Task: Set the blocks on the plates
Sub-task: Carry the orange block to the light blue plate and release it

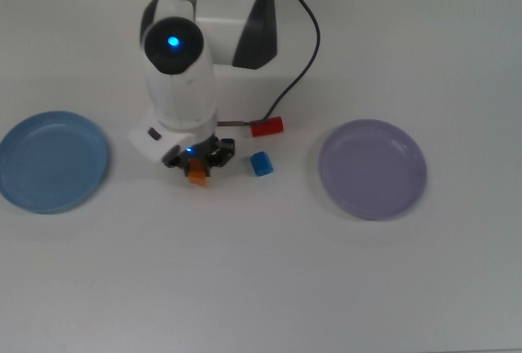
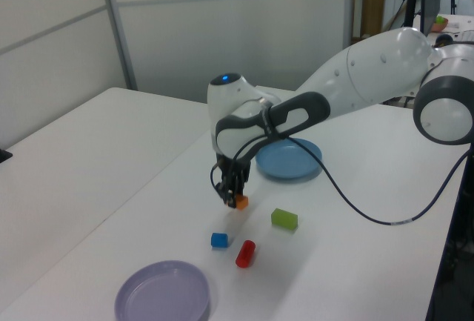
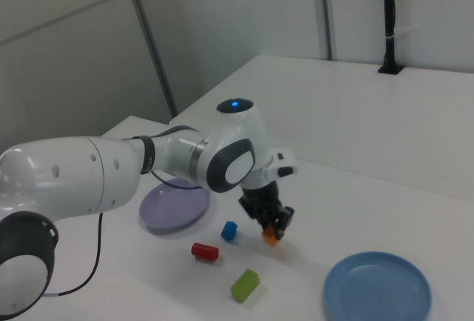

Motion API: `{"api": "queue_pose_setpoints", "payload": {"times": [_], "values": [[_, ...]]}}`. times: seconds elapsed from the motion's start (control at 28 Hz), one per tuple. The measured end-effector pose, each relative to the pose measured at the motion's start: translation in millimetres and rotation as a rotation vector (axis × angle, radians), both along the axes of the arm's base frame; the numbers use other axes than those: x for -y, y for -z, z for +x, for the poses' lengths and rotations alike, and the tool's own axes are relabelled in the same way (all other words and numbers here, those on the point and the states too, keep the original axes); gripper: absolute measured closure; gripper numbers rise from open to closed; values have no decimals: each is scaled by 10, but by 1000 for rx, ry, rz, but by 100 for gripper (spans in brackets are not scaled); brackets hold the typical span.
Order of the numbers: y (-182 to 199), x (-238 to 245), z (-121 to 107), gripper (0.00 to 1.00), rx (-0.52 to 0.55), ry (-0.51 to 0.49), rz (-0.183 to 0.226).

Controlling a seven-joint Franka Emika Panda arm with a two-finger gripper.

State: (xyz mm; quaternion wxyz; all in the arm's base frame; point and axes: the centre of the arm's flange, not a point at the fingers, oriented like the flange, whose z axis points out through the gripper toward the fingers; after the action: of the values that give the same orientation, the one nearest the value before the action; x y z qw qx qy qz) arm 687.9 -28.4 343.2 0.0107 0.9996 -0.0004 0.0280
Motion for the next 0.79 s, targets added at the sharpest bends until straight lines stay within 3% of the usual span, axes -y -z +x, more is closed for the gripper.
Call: {"api": "queue_pose_setpoints", "payload": {"times": [0.36,0.54,0.79], "values": [[-823,1199,-135,67,116,167,-19],[-787,1805,-296,67,108,236,-27],[-434,2301,-449,67,54,287,-24]]}}
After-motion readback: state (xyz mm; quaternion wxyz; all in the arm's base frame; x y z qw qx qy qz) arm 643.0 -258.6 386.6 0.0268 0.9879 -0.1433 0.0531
